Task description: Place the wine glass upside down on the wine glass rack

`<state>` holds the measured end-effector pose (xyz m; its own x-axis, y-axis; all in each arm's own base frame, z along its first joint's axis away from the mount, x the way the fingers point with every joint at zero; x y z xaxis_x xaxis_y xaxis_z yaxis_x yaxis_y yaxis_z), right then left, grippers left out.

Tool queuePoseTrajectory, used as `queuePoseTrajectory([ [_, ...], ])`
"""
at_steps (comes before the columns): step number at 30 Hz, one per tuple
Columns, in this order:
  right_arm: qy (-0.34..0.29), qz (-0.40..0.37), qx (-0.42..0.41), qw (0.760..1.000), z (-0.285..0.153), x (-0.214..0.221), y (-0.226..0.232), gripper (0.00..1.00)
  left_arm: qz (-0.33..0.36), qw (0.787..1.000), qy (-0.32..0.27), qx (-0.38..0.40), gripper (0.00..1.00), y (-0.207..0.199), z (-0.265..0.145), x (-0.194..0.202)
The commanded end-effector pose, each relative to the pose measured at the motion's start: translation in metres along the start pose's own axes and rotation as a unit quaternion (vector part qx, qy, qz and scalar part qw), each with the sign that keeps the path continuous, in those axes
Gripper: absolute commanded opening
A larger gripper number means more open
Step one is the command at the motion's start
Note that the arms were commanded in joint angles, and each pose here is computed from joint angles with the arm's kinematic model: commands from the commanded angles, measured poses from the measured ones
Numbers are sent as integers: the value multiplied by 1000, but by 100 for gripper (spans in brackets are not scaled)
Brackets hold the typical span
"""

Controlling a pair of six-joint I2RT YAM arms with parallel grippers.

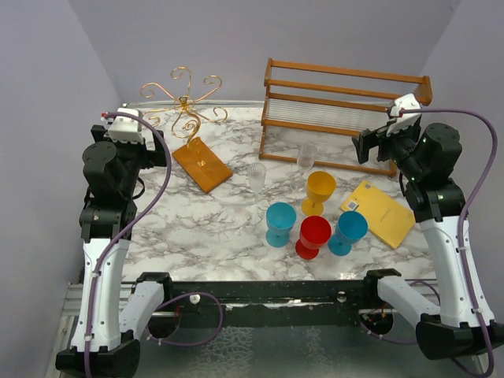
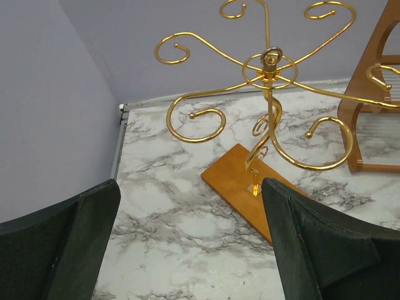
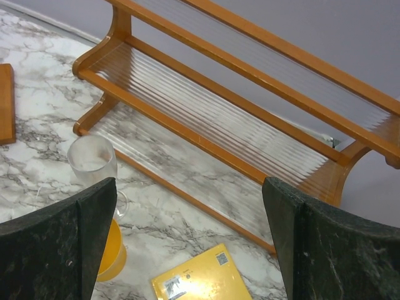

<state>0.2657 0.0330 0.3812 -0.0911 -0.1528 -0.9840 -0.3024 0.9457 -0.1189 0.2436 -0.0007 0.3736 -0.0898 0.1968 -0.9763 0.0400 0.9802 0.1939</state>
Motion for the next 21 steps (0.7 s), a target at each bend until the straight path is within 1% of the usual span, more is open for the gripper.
queuePoseTrajectory([
  [1,-7,-22,-38,999,10,-7,4,100,-8,1000,-29,-5,99,4,-6,-24],
  [5,-7,-47,-108,993,24,-6,14,100,-8,999,-35,8,99,2,-4,-32],
  [9,-4,-66,-206,976,35,0,31,100,-6,998,-38,48,99,-6,4,-39],
  [12,-7,-77,-261,962,36,8,42,100,-8,996,-36,78,99,-12,16,-44],
  [15,-24,-87,-291,952,34,14,49,100,-8,994,-35,105,99,-17,30,-51],
  [17,-33,-88,-307,947,30,18,54,100,-5,993,-36,109,99,-16,40,-58],
  [21,-33,-74,-338,938,26,24,63,100,25,991,-45,123,99,-14,62,-75],
])
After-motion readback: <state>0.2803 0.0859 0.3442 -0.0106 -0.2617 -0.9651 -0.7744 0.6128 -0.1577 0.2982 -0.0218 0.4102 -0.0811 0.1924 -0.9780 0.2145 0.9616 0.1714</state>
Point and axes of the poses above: each gripper's point midway between its finger pads, its own z axis out along the fingers, its own y axis along the line the jaws close on, x = y × z, the point moved 6 cm from there along -z, back along the fingers, and after that the axes turned 6 degrees about z, right-handed, at the moved point
